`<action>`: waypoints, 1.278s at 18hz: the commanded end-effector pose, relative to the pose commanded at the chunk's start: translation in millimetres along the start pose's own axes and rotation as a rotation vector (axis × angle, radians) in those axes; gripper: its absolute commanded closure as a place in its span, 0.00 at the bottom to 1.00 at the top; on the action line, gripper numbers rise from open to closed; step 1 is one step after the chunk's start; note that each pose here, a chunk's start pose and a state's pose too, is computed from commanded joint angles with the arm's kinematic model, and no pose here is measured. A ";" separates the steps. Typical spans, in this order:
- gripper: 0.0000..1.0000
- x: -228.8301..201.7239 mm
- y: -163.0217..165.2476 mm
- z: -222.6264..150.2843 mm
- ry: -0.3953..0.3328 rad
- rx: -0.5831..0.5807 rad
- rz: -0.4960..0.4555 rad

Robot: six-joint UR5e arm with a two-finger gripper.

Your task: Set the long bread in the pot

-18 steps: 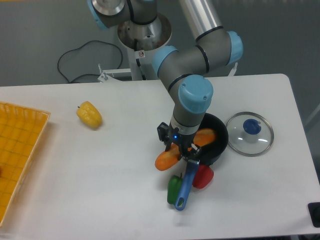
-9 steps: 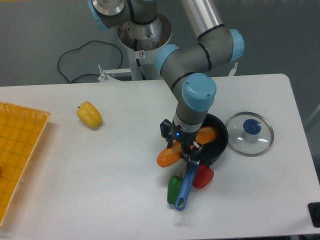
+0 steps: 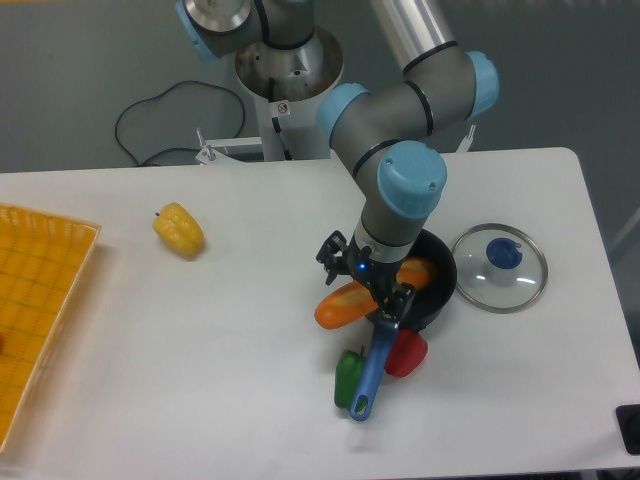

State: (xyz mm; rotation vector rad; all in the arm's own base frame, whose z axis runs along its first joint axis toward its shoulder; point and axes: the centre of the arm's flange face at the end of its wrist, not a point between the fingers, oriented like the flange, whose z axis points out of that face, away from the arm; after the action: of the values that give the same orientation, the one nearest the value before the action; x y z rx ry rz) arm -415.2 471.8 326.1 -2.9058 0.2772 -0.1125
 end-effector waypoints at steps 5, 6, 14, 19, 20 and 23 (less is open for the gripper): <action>0.00 -5.3 -4.9 -19.2 -0.044 -0.004 0.021; 0.00 -5.6 -2.8 -22.6 -0.064 -0.038 0.067; 0.00 -11.3 41.1 -66.3 -0.072 -0.174 0.340; 0.00 -15.5 59.0 -96.3 -0.116 -0.174 0.357; 0.00 -14.5 59.2 -97.8 -0.116 -0.176 0.355; 0.00 -15.8 71.2 -103.3 -0.103 -0.183 0.333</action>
State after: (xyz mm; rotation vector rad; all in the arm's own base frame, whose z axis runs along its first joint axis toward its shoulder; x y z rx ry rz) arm -453.3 384.9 409.7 -2.9796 0.7835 0.1233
